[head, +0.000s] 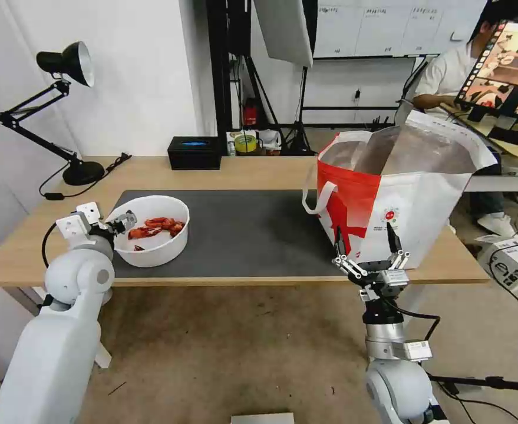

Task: Pick up the trash from the table and place it into the takeout bag.

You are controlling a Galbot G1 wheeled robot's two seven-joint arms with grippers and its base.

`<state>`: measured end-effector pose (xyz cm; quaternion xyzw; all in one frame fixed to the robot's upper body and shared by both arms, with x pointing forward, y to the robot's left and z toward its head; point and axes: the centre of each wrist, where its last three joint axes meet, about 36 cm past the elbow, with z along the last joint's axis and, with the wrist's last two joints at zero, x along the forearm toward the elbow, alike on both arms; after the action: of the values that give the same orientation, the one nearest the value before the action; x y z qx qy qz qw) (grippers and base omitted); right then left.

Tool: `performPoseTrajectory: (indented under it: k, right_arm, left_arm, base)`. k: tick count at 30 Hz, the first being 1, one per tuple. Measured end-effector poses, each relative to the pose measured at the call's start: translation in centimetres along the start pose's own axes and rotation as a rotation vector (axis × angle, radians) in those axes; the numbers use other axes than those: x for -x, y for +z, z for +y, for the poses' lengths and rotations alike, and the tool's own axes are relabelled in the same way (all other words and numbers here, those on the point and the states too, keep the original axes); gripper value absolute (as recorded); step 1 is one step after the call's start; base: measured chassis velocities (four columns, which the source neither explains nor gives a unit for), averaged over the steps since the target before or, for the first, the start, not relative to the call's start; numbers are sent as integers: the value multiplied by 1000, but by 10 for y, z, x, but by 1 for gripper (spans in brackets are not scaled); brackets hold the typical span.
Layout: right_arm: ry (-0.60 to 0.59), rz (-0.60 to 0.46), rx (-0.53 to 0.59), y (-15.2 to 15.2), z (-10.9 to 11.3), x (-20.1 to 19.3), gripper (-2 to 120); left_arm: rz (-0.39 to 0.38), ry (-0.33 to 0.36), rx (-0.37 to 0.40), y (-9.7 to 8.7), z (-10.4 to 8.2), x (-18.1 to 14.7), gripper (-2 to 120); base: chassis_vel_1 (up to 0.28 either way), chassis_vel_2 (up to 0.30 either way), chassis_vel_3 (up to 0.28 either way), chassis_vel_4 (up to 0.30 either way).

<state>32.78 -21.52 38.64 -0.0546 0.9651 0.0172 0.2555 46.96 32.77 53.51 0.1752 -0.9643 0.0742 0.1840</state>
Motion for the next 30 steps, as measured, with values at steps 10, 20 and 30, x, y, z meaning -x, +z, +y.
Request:
performPoseTrajectory:
  k: [10, 20, 30]
  right_arm:
    - [3, 4, 7, 1, 2, -3, 100]
    - [11, 2, 7, 3, 1, -1, 100]
    - [14, 0, 8, 4, 0, -3, 100]
  left_arm:
    - [43, -41, -22, -7, 2, 11, 100]
    - [80, -41, -39, -3, 4, 16, 100]
    - [94, -41, -38, 0, 1, 22, 100]
  base:
    - [0, 0, 0, 0]
    - [0, 0, 0, 0]
    - [0, 0, 0, 0]
